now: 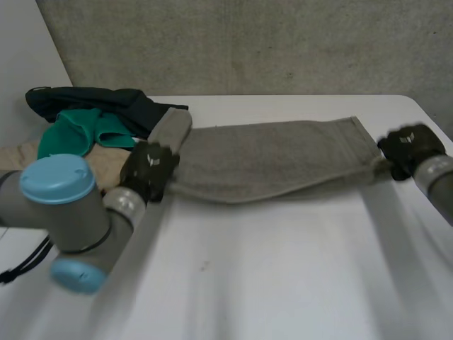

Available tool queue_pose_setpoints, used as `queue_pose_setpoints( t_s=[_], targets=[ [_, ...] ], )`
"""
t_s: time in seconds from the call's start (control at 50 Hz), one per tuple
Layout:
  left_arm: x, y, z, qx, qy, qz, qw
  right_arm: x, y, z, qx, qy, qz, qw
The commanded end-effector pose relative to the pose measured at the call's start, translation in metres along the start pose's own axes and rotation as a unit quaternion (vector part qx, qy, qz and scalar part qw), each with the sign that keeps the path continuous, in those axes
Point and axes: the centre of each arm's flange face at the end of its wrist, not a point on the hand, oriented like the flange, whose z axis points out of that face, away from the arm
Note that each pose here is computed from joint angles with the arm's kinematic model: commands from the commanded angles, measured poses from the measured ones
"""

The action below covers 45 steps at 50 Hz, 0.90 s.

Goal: Fold the laundry.

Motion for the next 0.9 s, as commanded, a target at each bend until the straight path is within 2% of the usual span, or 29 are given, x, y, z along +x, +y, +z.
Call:
queue_pose_setpoints(
  t_s=[0.02,0.1,0.16,0.22,0.28,0.36,0.56,0.7,0.9],
  targets=[
    [0.002,-0.011,-0.099,-0.153,0.069,0.033,0.985,0.008,0.024,-0.079,-0.151,-0.071,-0.106,0.980],
    [0.007,-0.014,-0.134,-0.207,0.107,0.040,0.972,0.006,0.030,-0.107,-0.186,-0.103,-0.139,0.967],
    [0.009,-0.014,-0.135,-0.211,0.114,0.041,0.970,0.006,0.031,-0.111,-0.186,-0.104,-0.146,0.966],
    [0.011,-0.016,-0.119,-0.189,0.104,0.042,0.976,0.008,0.028,-0.105,-0.167,-0.086,-0.138,0.972],
    [0.012,-0.015,-0.092,-0.159,0.083,0.041,0.983,0.016,0.026,-0.089,-0.139,-0.047,-0.124,0.981],
    [0.012,-0.015,-0.058,-0.124,0.055,0.040,0.990,0.007,0.028,-0.063,-0.110,-0.038,-0.108,0.987],
    [0.011,-0.010,-0.002,-0.086,0.017,0.042,0.995,-0.005,0.012,-0.007,-0.023,0.006,-0.106,0.994],
    [0.008,-0.005,0.016,-0.091,-0.002,0.042,0.995,-0.024,-0.001,0.024,0.033,0.012,-0.123,0.992],
    [0.007,0.001,0.031,-0.099,-0.027,0.043,0.994,-0.036,0.012,0.068,0.044,0.016,-0.129,0.991]
  ],
)
